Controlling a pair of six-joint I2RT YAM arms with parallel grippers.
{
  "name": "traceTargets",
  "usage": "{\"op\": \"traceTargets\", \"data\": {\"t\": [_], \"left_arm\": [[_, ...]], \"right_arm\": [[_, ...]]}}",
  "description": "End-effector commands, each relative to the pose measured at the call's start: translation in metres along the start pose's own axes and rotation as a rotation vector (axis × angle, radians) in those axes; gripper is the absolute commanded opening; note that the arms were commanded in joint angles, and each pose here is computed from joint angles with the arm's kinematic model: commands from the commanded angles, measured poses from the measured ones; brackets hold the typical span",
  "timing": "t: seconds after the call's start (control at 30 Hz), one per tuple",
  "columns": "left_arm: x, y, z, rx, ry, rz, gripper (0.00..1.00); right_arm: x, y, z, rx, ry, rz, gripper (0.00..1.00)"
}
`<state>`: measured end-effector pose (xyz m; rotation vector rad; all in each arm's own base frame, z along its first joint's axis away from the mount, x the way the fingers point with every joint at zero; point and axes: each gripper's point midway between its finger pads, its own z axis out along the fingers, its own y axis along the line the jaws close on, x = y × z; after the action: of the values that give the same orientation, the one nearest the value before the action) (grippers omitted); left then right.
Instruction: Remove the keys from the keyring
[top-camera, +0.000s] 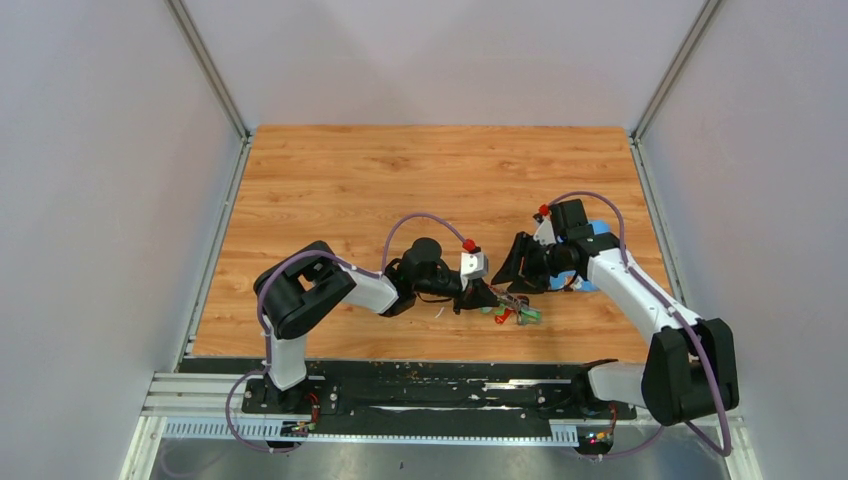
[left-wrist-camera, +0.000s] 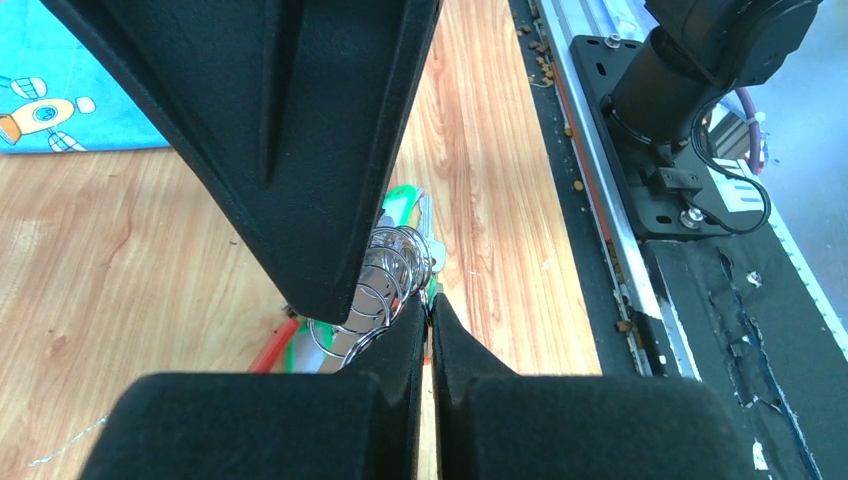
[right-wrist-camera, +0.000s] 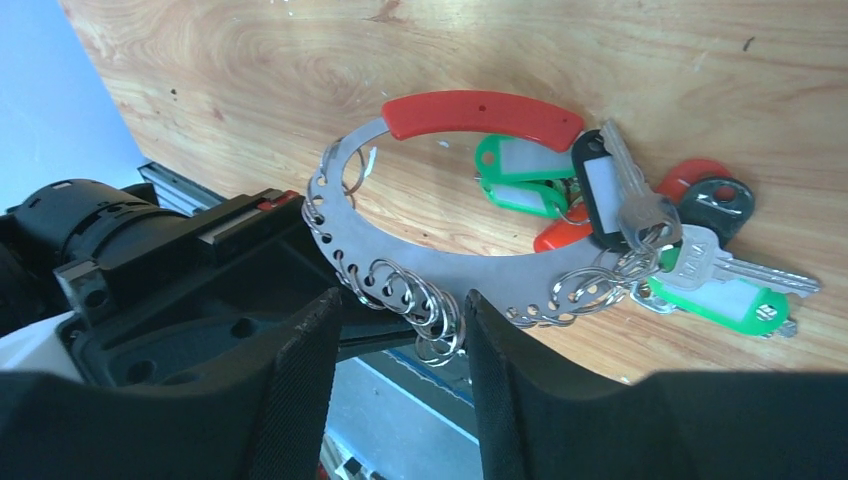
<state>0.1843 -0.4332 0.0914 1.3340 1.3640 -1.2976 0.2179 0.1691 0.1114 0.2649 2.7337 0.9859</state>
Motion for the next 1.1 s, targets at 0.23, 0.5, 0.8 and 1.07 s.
{"op": "traceTargets", "data": {"t": [0.23, 0.5, 0.8, 1.07], "left_arm": [[-0.006, 0.0, 0.003, 0.02, -0.017, 0.006, 0.0], [-0.008, 0.009, 0.005, -0.027, -0.021, -0.02, 0.0], [-0.044, 0.006, 0.003, -0.054, -0.294, -0.148, 0.0], [-0.047, 0.003, 0.006, -0.061, -0.325, -0.162, 0.0]], "right_arm": [[0.0, 0.028, -0.012, -0.109, 0.071, -0.001, 0.37], [-0.003, 0.031, -0.008, -0.093, 0.089, 0.005, 0.33], [-0.036, -0.001, -0.047, 0.25, -0.113, -0.002, 0.44], [-0.005, -0.015, -0.082, 0.382, -0.088, 0.132, 0.41]]}}
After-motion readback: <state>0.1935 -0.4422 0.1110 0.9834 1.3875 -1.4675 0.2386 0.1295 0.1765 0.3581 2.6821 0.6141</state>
